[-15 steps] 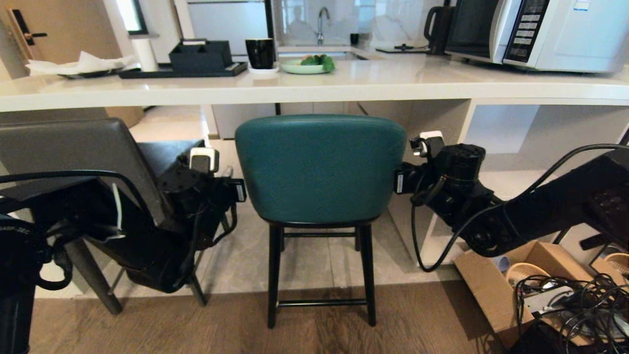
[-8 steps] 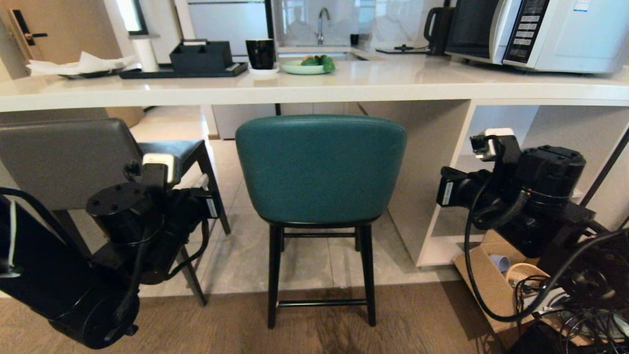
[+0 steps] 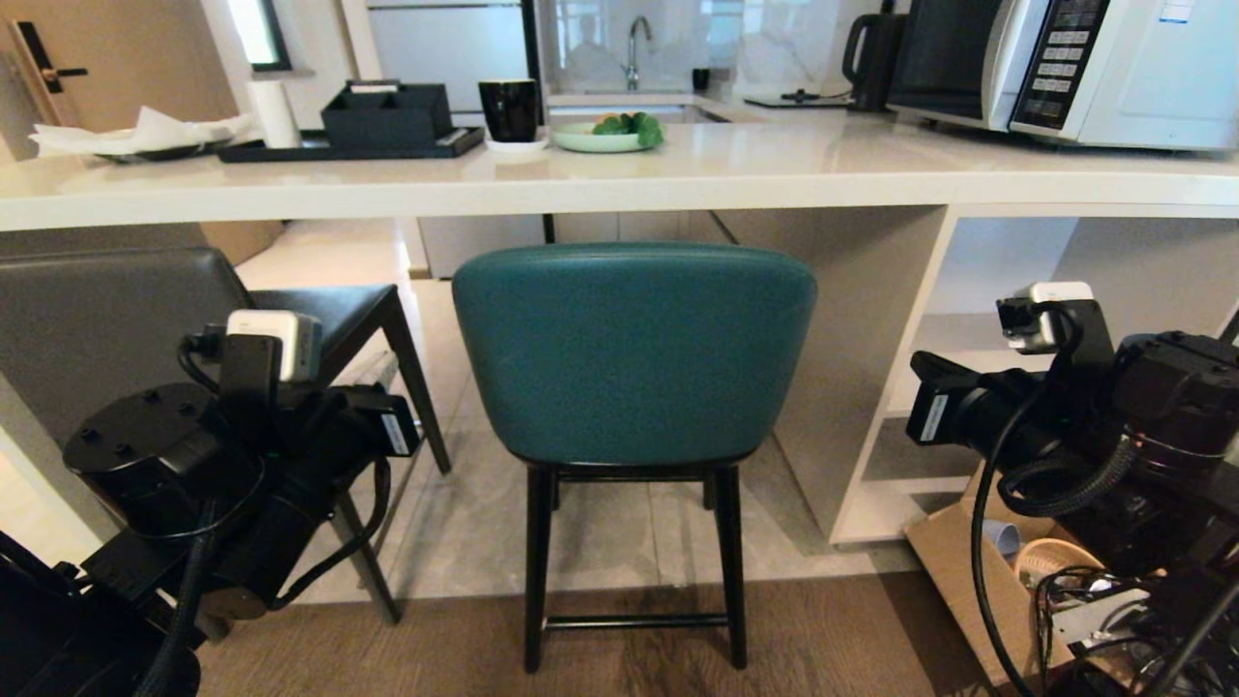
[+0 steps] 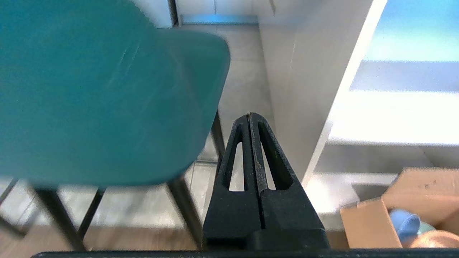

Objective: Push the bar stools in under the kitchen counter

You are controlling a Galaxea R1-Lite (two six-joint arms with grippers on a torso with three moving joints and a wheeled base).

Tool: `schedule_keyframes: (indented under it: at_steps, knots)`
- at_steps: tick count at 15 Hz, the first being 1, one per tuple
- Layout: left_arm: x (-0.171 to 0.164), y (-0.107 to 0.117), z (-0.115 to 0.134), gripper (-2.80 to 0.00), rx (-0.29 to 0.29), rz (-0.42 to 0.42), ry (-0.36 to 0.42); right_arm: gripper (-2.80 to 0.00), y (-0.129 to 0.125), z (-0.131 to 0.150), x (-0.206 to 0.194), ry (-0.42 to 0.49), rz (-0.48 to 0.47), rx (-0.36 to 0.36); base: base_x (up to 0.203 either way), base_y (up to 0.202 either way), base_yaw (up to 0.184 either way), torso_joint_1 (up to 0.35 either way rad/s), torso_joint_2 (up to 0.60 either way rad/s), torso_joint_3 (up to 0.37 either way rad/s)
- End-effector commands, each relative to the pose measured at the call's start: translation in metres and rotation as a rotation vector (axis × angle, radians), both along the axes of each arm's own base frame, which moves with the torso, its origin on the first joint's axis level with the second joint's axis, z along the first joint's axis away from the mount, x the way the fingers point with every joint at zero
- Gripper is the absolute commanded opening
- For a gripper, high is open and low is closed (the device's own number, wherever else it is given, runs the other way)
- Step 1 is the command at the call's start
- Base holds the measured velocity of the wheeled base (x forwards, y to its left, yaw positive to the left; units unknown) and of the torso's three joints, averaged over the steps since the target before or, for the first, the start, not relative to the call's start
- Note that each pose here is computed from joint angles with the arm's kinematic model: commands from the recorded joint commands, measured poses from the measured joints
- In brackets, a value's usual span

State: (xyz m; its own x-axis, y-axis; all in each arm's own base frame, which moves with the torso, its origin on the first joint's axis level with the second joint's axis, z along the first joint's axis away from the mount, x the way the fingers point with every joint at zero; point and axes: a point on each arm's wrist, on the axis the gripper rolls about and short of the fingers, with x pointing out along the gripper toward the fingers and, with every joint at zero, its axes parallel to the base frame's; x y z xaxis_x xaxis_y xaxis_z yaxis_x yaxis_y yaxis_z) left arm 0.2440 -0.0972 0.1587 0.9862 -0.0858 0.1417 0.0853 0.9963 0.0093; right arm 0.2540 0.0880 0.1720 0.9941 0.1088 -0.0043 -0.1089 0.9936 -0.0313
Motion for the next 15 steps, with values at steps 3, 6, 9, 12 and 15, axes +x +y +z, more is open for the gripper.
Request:
schedule_keyframes:
  at_steps: [3,6,9,12,15]
  knots:
    - [-0.003,0.0,0.001,-2.8,-0.004,-0.005,-0.006,-2.8,0.002,0.002,-0.002,-0.013,0.001,0.003,0.197,0.0,0.0,0.001,0.0,0.005]
    - [-0.005,0.001,-0.002,-2.8,-0.003,-0.009,0.006,-2.8,0.006,-0.002,-0.006,0.001,0.008,-0.001,0.196,0.0,0.001,0.002,0.0,0.0]
    - [-0.012,-0.003,-0.005,-2.8,-0.015,-0.028,0.004,-2.8,0.01,-0.01,-0.015,0.008,0.013,-0.003,0.165,0.0,0.003,0.006,0.0,0.002]
    - [-0.031,-0.003,-0.032,-2.8,0.042,-0.061,0.128,-2.8,0.017,-0.019,-0.022,0.03,0.046,-0.013,0.0,0.0,0.0,0.0,0.0,0.0]
    - [-0.022,-0.001,-0.053,-2.8,0.082,-0.029,0.21,-2.8,0.026,-0.02,-0.01,0.029,0.058,-0.013,0.0,0.0,0.0,0.0,0.0,0.0]
